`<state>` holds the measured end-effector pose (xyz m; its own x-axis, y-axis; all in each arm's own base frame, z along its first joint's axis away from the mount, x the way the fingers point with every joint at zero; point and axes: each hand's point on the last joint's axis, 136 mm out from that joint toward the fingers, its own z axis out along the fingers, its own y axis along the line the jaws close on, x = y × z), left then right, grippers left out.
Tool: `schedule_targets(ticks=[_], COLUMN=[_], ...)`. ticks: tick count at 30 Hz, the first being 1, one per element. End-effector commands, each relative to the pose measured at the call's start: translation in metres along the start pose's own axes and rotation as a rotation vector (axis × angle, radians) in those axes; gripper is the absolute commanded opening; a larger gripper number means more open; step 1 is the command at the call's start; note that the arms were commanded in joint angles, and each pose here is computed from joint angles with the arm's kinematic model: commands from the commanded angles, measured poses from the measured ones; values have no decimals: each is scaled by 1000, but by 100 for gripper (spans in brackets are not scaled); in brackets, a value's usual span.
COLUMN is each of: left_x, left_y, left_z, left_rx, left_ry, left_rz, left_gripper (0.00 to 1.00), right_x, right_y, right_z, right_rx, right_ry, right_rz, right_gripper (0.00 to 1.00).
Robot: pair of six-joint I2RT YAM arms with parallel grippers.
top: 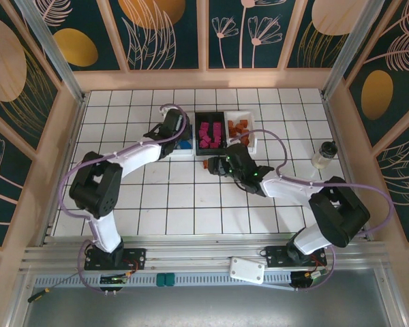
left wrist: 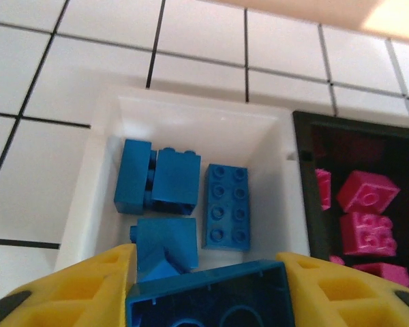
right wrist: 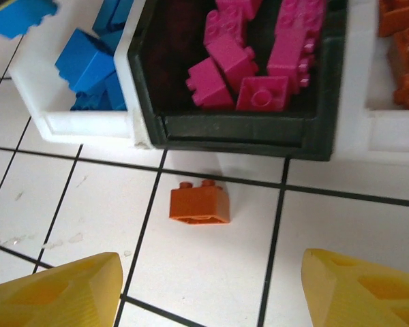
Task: Sort the legos into containers by color
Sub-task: Place the lego in the container, then pick up the lego from the center of the table, then place the lego in the container.
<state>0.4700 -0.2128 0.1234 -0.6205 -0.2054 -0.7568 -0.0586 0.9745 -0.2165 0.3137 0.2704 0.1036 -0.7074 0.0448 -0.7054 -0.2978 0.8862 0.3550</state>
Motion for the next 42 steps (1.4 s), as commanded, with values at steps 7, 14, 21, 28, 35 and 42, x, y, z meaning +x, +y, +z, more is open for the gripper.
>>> schedule_targets(ticks=[7, 14, 21, 28, 35, 42], left_x=[-43, -67, -41, -37, -44, -51], left_y=[-21, -37, -8, 22, 39, 49], left_z=[-15, -98, -135, -158, -171, -179], left_rx=[40, 203, 210, 150, 94, 60], left_ry=[-48, -151, -162, -219, -282, -324], left_rz=[3, -42, -93, -122, -123, -144], left_gripper=[88, 99, 99, 99, 98, 98], right_x=[24, 14, 16, 0, -58, -104], right_y=[16, 3, -2, 18, -21, -106], right_z=[44, 77, 97, 65, -7, -2], right_rx=[27, 109, 109, 11, 80, 218], right_ry=[52, 44, 68, -2, -173, -211], right_rz=[-56, -33, -58, -105, -13, 127], right_gripper=[71, 70, 52, 20, 19, 19])
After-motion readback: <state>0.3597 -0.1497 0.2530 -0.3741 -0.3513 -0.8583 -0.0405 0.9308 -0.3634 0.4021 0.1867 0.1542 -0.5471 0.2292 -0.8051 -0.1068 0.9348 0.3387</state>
